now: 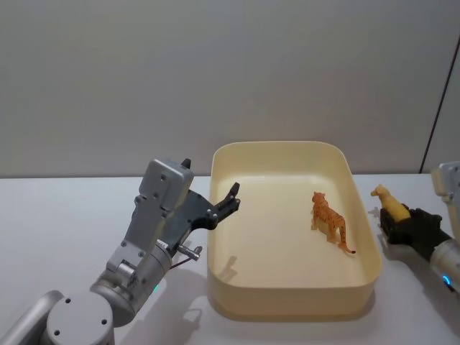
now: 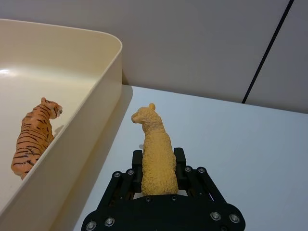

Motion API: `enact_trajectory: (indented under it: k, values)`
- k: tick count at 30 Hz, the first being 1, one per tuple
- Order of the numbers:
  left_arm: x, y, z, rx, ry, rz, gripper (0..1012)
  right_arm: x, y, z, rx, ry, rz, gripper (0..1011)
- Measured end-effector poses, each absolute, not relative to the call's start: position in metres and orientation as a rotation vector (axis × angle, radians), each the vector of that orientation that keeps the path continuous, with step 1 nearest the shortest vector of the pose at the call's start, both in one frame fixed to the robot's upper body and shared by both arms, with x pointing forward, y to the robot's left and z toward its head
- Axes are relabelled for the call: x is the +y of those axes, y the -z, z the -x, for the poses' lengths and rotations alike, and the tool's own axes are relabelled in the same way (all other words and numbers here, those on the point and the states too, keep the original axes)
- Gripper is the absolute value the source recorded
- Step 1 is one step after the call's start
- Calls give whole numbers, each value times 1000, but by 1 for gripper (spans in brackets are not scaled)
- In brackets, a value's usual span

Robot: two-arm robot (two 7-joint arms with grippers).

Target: Pick up the toy alternately with two hands and place it into the central storage box.

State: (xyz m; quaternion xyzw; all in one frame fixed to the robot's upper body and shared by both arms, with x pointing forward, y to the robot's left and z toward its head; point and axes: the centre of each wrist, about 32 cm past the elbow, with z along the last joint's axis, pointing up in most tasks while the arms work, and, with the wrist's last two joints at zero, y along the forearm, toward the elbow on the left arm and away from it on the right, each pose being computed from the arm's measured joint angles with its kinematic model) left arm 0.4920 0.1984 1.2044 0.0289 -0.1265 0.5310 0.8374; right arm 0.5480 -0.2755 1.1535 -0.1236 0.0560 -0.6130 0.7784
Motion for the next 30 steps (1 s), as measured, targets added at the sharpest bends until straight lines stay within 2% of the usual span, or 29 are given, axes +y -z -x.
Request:
enact_trajectory:
  k: [10, 16, 30]
  values:
    - [198, -1204, -492, -268, -1124, -61, 1001, -287, -1165, -531, 43, 1306, 204, 363]
    - [198, -1204, -492, -268, -1124, -61, 1001, -291, -1183, -520, -26, 1264, 127, 362]
    - [198, -1204, -492, -268, -1124, -61, 1001, -281, -1217, -526, -88, 1152, 2, 363]
